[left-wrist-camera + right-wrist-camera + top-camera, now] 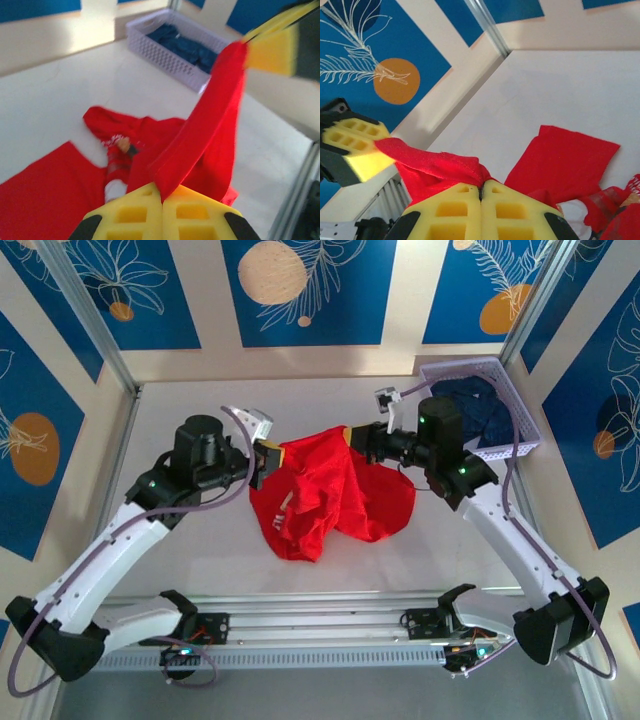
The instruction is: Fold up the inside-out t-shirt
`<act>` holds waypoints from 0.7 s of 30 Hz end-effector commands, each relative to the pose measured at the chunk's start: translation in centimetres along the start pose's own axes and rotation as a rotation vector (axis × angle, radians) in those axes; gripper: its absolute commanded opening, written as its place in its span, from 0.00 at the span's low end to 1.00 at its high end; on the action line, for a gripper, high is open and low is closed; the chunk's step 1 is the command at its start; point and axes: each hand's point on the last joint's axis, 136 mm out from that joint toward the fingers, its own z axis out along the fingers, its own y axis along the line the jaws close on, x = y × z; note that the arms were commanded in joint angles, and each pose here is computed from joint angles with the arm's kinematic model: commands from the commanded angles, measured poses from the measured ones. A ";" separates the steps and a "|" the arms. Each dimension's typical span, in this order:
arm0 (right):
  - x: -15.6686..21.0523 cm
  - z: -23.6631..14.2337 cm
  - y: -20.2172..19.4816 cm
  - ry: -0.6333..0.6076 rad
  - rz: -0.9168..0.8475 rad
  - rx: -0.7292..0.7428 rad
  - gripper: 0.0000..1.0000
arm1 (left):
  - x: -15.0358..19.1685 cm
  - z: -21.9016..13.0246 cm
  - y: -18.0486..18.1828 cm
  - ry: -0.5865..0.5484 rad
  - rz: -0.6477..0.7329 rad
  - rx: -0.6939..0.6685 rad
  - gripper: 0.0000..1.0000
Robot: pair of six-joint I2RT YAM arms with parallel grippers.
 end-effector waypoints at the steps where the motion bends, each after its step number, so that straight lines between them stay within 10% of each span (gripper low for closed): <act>1: -2.1 -1.0 -0.4 -0.078 -0.076 0.083 0.00 | 3.2 -0.1 2.5 0.139 -0.047 -0.125 0.00; 13: 3.5 2.8 -2.6 0.161 -0.293 0.248 0.00 | -1.5 -2.0 -3.8 -0.057 -0.228 0.282 0.00; 21: 3.8 3.0 -3.4 0.178 -0.318 0.304 0.00 | 1.0 -1.7 0.4 0.002 -0.275 0.046 0.00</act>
